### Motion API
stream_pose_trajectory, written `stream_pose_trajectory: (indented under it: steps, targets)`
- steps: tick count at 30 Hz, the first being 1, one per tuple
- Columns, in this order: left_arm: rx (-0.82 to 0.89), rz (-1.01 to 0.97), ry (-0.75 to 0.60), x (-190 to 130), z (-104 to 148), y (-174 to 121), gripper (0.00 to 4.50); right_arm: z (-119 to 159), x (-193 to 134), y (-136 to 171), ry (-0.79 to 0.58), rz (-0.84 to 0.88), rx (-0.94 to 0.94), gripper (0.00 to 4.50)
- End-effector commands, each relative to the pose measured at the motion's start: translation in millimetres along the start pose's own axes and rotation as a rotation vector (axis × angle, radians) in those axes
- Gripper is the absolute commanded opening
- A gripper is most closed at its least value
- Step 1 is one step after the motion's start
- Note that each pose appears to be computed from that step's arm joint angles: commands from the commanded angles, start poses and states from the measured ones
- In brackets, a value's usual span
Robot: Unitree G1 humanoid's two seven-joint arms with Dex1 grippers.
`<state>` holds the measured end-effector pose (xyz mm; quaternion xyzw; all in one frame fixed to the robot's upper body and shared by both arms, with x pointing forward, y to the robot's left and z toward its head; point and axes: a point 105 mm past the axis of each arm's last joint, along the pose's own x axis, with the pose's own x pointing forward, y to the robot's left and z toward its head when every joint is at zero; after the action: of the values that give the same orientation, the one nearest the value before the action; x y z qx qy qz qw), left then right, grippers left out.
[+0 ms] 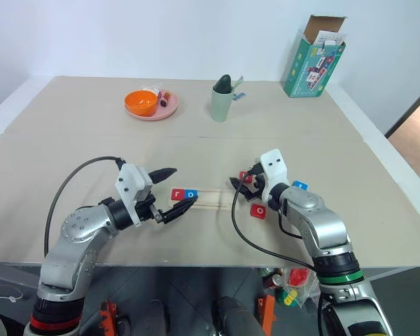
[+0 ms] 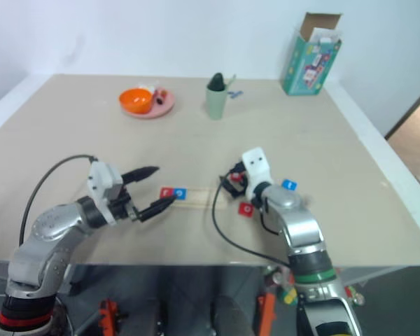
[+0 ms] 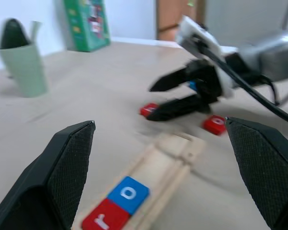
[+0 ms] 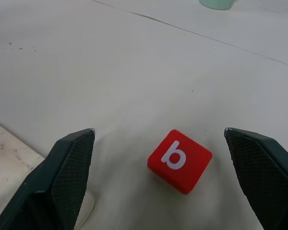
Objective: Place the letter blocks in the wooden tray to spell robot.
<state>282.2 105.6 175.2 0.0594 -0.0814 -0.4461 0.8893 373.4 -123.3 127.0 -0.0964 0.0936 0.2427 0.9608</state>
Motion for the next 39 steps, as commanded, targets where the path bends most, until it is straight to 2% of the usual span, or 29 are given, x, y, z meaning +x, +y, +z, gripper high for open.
stream_pose_trajectory:
  steps: [1, 7, 19, 23, 36, 39]
  targets:
    - [0.044, 0.008, -0.043, 1.3, 11.8, -2.7, 4.47, 23.3, -5.5, -2.9, -0.088, 0.107, -0.039, 4.50]
    - [0.035, -0.034, -0.035, 6.5, 9.2, -12.0, 4.47, 22.1, 1.4, -30.8, -0.021, 0.157, -0.138, 4.50]
    - [0.021, -0.069, -0.033, 10.0, 6.4, -23.1, 4.47, 19.4, 15.4, -23.6, -0.024, 0.336, -0.193, 4.50]
    - [0.016, -0.073, -0.032, 11.3, 6.4, -24.4, 4.47, 21.6, 22.0, -32.1, -0.016, 0.331, -0.188, 4.50]
    - [0.012, -0.062, -0.025, 13.2, 5.1, -27.8, 4.47, 6.4, 26.8, -29.9, 0.024, 0.329, -0.138, 4.50]
    - [0.014, -0.068, -0.018, 13.8, 4.0, -29.5, 4.47, 14.2, 28.0, -32.9, -0.009, 0.242, -0.106, 4.50]
